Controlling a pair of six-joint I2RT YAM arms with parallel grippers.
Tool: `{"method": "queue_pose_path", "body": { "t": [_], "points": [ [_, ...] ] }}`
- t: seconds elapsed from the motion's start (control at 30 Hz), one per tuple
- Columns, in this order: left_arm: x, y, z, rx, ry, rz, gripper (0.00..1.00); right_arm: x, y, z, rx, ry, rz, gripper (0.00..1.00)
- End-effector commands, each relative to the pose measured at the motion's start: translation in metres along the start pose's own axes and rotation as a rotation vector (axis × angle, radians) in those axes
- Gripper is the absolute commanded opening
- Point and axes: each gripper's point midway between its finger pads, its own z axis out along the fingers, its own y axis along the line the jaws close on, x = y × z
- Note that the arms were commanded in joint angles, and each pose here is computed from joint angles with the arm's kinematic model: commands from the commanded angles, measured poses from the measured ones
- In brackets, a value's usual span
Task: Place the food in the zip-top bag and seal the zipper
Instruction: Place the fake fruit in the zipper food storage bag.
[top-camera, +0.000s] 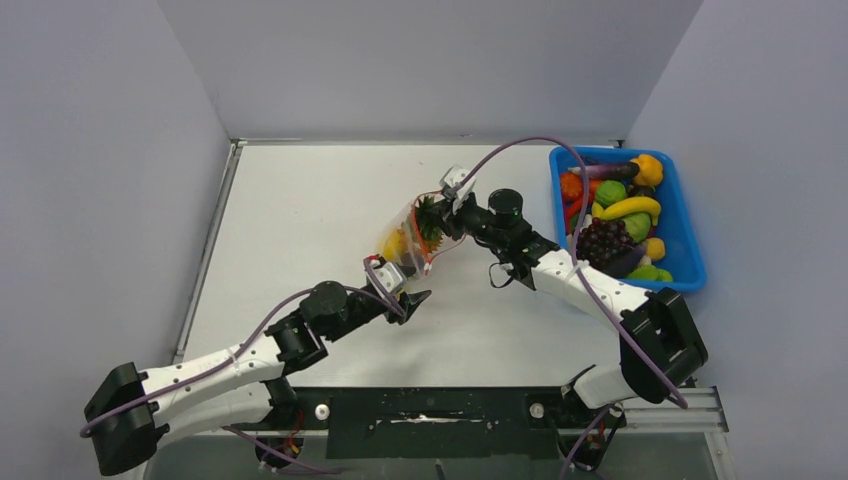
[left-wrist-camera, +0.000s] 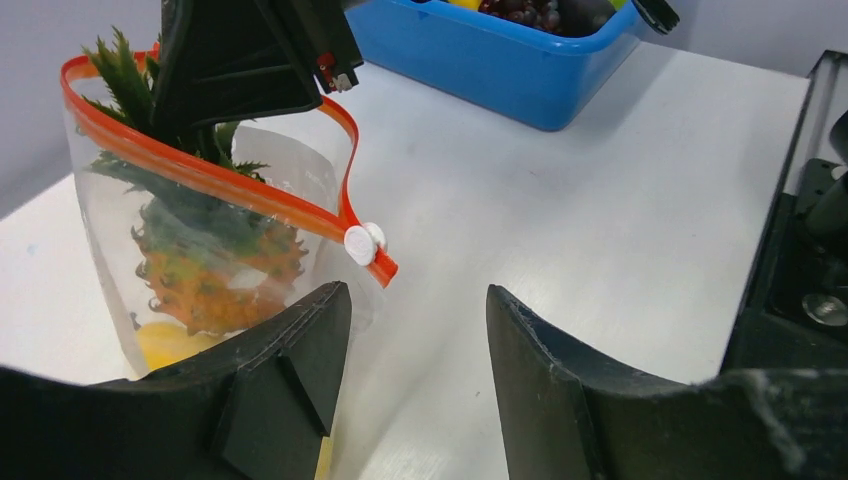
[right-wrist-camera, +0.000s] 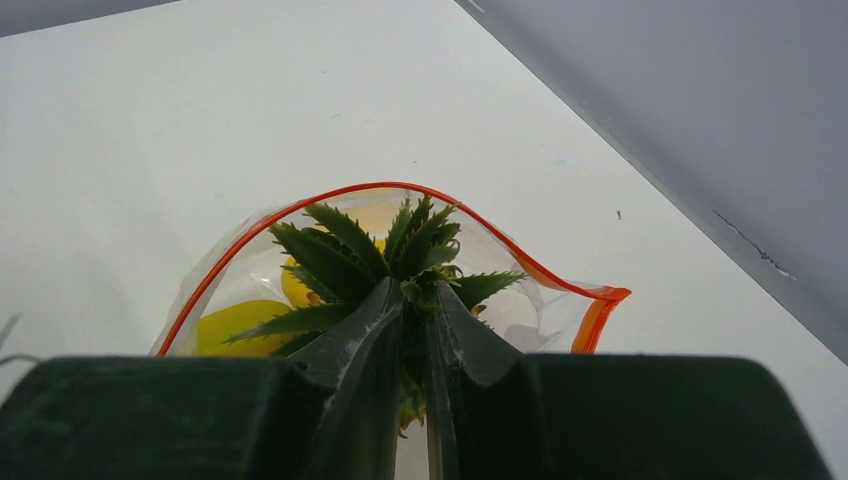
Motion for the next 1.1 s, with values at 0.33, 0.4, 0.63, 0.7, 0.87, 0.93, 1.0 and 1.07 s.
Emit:
{"method": "queue_pose_path", "body": {
  "t": [0.33,0.4,0.63,0.7,0.87,0.93,1.0,1.07],
  "points": [
    [-0.022,0.020,0.016,-0.141,-0.137,0.210,0.45,-0.037,-0.008,0.002,0.026,-0.114,0.037,0.12],
    [-0.023,0.020,0.016,-0.142,-0.139,0.216,0.32,-0.036,-0.007,0.002,0.023,-0.113,0.037,0.11],
    [-0.034,0.022,0.004,-0.149,-0.150,0.202,0.00,-0.039,-0.004,-0.006,-0.033,-0.111,-0.128,0.10],
    [-0.039,0.020,-0.001,-0.140,-0.163,0.186,0.00,-0.041,-0.001,-0.010,-0.081,-0.099,-0.210,0.11],
    [-0.052,0.016,-0.012,-0.121,-0.190,0.145,0.00,-0.047,-0.003,-0.015,-0.138,-0.052,-0.395,0.11],
    [-0.054,0.016,-0.014,-0.117,-0.193,0.136,0.00,-0.048,-0.005,-0.015,-0.152,-0.023,-0.432,0.11],
    [-0.055,0.010,-0.013,-0.084,-0.187,0.138,0.00,-0.051,-0.011,-0.014,-0.125,-0.004,-0.409,0.09],
    [-0.048,0.005,-0.010,-0.059,-0.173,0.144,0.00,-0.053,-0.011,-0.013,-0.108,-0.017,-0.361,0.09]
  ]
}}
